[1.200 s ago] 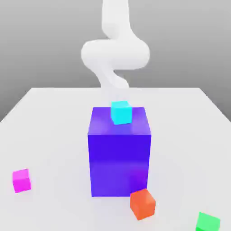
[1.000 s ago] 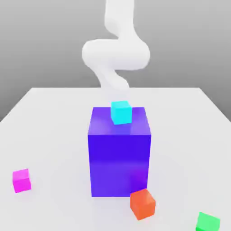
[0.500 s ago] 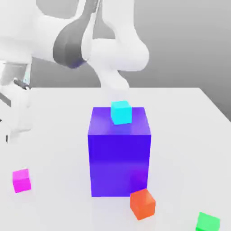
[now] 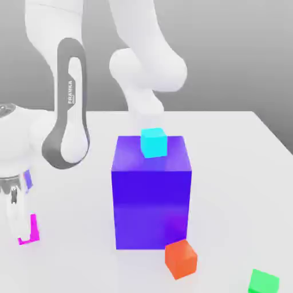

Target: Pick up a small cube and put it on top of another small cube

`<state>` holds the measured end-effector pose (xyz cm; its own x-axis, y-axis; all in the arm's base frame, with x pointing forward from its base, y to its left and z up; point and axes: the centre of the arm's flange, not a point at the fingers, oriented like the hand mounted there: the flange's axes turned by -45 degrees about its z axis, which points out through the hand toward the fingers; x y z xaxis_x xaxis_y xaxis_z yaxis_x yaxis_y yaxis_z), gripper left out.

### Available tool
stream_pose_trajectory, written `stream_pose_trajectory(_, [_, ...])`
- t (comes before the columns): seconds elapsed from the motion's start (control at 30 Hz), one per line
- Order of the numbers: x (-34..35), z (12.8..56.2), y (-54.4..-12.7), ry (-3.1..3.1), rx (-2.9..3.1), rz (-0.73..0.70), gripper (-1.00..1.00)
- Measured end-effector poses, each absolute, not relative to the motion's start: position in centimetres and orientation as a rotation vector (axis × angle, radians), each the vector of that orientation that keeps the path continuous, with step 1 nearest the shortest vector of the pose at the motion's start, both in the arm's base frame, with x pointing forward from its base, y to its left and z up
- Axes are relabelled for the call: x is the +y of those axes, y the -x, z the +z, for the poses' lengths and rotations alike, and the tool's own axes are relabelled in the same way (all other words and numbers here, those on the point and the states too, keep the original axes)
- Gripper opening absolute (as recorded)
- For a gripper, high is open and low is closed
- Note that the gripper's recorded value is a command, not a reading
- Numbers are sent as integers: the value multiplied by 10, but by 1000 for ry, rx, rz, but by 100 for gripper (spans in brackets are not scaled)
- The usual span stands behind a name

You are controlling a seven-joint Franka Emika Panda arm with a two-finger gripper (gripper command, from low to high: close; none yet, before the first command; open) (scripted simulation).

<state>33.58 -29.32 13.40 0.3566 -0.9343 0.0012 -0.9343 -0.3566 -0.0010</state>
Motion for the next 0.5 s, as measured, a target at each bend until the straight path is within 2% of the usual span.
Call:
stream_pose_trajectory(0.17, [-293,132,-336,2586,1782,-3,-100])
stream_pose_trajectory(0.33, [-293,182,-336,2587,1781,-3,-100])
stream_pose_trajectory(0.5, [-214,196,-415,2679,1640,24,-100])
